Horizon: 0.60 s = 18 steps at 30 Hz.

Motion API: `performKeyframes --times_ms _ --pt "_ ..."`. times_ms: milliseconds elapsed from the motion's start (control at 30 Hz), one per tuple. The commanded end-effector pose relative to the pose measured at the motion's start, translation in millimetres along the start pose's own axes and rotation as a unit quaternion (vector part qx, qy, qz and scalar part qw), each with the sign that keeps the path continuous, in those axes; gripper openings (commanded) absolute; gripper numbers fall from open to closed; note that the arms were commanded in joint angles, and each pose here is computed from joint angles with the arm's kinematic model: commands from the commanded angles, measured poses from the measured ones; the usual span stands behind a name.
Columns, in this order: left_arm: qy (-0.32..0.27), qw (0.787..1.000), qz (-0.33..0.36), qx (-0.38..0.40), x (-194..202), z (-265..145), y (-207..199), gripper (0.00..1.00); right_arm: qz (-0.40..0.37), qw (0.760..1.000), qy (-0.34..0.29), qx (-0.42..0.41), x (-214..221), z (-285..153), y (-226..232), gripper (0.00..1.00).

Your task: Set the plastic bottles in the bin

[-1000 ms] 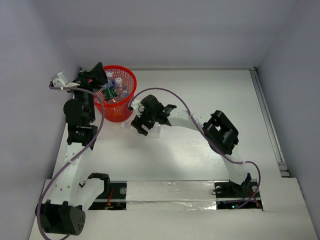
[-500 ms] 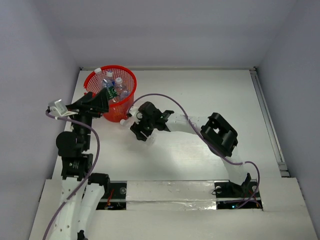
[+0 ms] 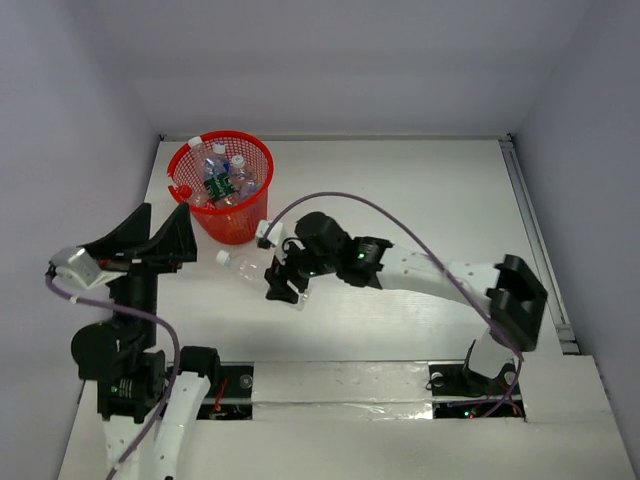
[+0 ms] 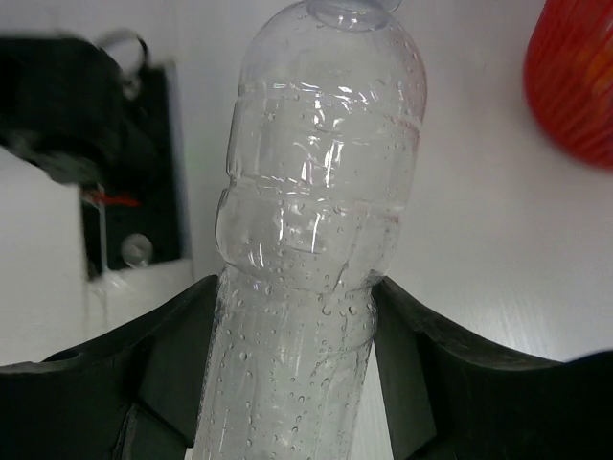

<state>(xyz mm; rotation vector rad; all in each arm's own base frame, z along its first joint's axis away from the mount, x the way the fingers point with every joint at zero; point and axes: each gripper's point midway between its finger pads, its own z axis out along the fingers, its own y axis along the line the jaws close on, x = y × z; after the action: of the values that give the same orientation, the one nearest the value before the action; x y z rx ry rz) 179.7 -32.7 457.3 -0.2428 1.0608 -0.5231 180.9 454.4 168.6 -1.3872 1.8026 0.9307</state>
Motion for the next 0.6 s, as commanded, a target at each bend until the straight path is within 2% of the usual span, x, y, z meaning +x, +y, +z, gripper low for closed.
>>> performKeyframes --times_ms 0,33,167,200,300,333,367,467,533,567 --pt "-0.029 0.999 0.013 0.029 -26.1 -14.4 -17.4 0.84 -0.031 0.987 -0.160 0.003 -98.3 -55.1 12.6 0.56" --pt "-0.027 0.999 0.009 0.032 -24.7 -16.3 -17.8 0.84 -0.038 0.979 -0.201 0.023 -121.9 -66.4 8.6 0.56" --pt "-0.028 0.999 0.010 0.017 -18.0 -22.2 -8.3 0.84 -0.044 0.954 -0.282 0.091 -186.9 -96.6 -9.3 0.56" --pt "-0.021 1.000 0.009 0.009 -7.9 -22.8 -1.5 0.84 -0.044 0.943 -0.312 0.102 -213.8 -108.4 -11.4 0.56" --pt "0.001 1.000 -0.002 0.005 17.6 -24.5 8.3 0.84 -0.004 0.923 -0.357 0.140 -242.8 -105.2 -50.8 0.55" --pt "0.006 1.000 -0.005 0.007 22.5 -25.4 9.0 0.84 -0.002 0.906 -0.398 0.147 -267.8 -117.7 -57.3 0.55" --pt "0.009 1.000 -0.005 0.003 27.2 -25.9 12.6 0.84 0.011 0.905 -0.399 0.150 -266.7 -100.9 -72.2 0.55" --pt "0.010 1.000 0.006 -0.015 35.2 -29.3 23.9 0.84 0.053 0.881 -0.444 0.155 -289.0 -89.6 -112.8 0.53" --pt "-0.003 1.000 0.013 -0.023 29.6 -32.4 27.4 0.84 0.081 0.867 -0.464 0.163 -296.7 -85.3 -139.8 0.53" --pt "-0.008 1.000 0.014 -0.020 26.9 -33.5 26.1 0.84 0.081 0.853 -0.490 0.158 -317.2 -97.2 -143.3 0.53"
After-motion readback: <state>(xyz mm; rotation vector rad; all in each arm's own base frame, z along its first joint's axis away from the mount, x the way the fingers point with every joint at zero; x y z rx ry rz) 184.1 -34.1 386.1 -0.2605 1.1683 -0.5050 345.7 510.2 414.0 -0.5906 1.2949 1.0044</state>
